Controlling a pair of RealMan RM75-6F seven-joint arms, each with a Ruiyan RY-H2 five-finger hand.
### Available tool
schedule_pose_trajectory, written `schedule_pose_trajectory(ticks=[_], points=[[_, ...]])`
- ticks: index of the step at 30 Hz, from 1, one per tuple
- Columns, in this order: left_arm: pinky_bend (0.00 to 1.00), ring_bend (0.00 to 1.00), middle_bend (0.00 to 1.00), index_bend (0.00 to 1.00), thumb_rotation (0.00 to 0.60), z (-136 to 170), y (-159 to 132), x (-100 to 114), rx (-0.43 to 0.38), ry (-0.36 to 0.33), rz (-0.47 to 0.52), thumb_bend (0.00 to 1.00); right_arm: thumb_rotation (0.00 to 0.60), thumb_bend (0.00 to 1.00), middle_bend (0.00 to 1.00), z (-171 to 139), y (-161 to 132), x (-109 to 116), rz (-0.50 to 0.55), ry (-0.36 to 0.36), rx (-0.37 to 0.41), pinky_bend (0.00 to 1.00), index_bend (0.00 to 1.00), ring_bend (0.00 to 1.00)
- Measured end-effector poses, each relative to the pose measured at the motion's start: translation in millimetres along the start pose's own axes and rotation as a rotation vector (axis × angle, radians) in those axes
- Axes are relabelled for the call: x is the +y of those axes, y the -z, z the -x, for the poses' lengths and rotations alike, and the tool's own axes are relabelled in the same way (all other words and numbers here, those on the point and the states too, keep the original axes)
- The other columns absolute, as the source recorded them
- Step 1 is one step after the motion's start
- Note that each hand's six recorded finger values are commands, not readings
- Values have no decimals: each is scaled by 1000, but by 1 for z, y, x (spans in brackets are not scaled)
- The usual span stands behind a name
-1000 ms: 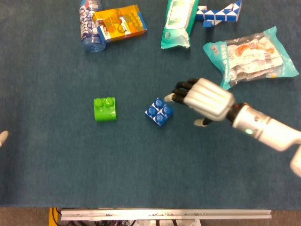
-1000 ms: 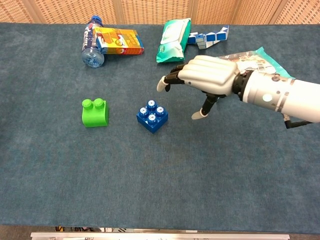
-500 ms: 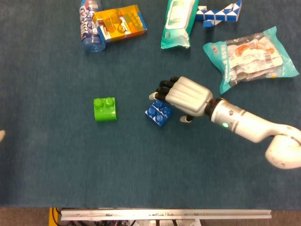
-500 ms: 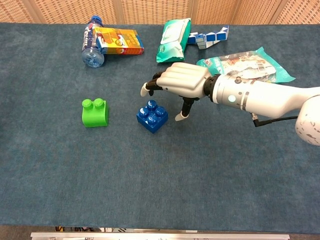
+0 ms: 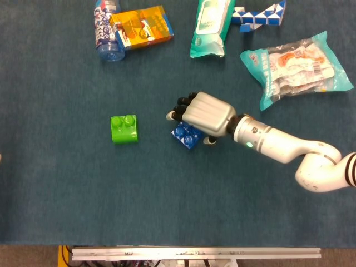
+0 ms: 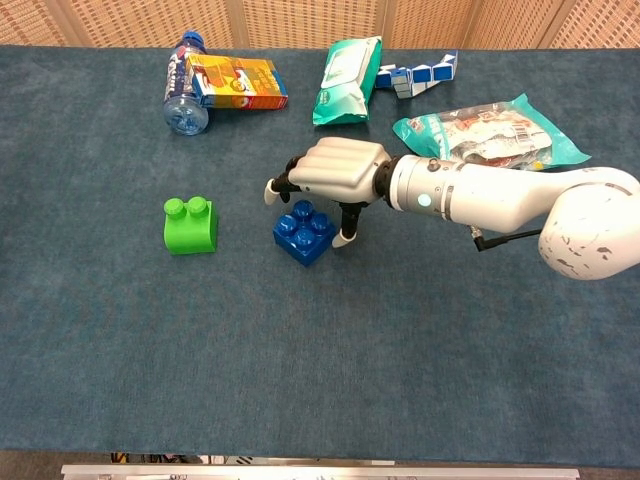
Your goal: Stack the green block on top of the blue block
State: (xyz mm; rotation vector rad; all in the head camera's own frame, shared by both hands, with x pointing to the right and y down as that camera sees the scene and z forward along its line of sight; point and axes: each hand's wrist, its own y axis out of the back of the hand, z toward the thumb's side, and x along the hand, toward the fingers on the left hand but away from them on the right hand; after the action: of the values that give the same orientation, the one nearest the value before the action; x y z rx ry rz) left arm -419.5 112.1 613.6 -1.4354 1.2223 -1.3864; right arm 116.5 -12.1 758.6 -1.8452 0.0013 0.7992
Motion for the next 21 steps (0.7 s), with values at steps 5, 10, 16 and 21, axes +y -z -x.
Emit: schedule_pose_trajectory(ticks=[5, 10, 16, 21], points=[[104, 103, 93, 79, 600, 0, 2, 0, 4, 1, 0, 145, 600, 27, 304, 6, -3, -4, -8, -12, 6, 297, 250, 196], [104, 103, 93, 79, 600, 0, 2, 0, 2, -1, 4, 145, 600, 187, 405, 16, -6, -7, -10, -12, 4, 296, 412, 258], [104, 103, 93, 79, 600, 2, 4, 1, 6, -2, 2, 145, 600, 303, 462, 29, -7, 1, 21, 16, -11, 337, 491, 340], [104, 103, 93, 79, 600, 2, 4, 1, 4, -2, 3, 145, 600, 303, 462, 40, -7, 7, 27, 10, -25, 343, 492, 343]])
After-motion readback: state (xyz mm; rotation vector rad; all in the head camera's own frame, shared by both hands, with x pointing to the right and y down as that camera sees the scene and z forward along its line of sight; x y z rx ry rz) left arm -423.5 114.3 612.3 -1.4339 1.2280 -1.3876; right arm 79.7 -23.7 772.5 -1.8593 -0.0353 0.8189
